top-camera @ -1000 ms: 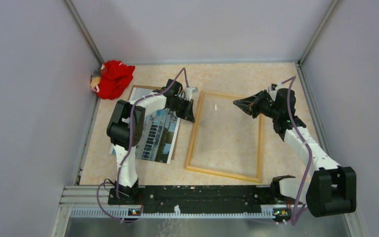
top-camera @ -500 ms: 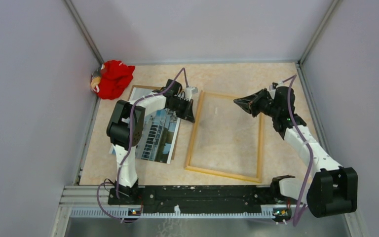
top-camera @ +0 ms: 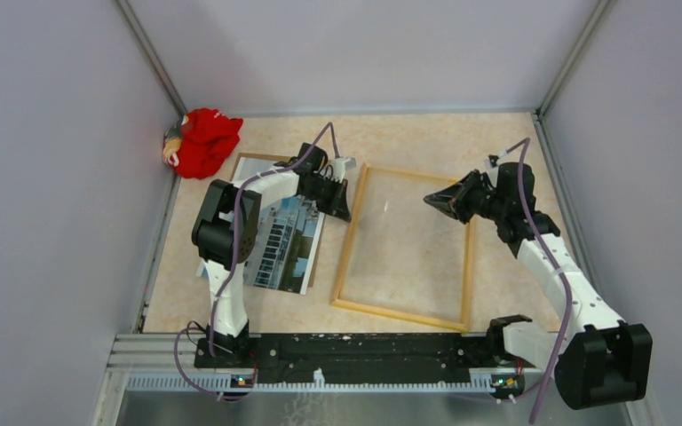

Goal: Put the photo into the frame
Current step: Place the photo frame item in the photo frame.

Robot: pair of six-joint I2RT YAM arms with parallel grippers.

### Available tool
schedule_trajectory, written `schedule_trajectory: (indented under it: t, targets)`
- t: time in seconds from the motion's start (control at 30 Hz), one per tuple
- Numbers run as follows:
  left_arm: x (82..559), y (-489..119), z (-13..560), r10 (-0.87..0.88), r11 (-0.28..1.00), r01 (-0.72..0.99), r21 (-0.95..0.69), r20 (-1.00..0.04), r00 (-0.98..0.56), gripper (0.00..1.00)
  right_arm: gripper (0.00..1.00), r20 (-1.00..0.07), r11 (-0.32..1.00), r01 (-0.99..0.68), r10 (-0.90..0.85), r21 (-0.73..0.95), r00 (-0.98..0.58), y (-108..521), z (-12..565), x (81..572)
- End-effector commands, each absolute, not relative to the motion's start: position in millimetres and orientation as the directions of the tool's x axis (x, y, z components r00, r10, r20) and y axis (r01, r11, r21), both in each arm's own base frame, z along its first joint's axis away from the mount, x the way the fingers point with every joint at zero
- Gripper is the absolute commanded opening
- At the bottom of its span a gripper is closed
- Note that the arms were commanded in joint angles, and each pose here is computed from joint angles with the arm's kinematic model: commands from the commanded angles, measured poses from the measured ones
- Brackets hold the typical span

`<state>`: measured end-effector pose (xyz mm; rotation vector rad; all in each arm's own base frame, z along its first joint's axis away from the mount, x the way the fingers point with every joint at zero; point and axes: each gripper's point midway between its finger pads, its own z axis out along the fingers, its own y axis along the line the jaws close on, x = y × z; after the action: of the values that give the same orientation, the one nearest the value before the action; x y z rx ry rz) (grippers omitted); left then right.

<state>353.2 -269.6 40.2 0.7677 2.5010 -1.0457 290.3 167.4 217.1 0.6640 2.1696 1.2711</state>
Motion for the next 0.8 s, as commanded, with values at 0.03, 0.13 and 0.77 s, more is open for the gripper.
schedule_trajectory:
  t: [0.03, 0.13, 0.77]
  targets:
    - [329, -255, 12, 0.385, 0.645, 0.526, -0.554, -0.359, -0.850, 0.00, 0.00, -0.219, 0.468, 0.090, 0.565, 0.879, -0.795, 176, 223, 274]
    - [329, -255, 11, 0.387, 0.646, 0.528, -0.551, -0.360, -0.849, 0.00, 0.00, -0.223, 0.478, 0.089, 0.556, 0.874, -0.801, 175, 223, 271]
    - [330, -255, 10, 0.383, 0.651, 0.522, -0.552, -0.355, -0.853, 0.00, 0.00, -0.243, 0.505, 0.049, 0.497, 0.862, -0.833, 166, 236, 257]
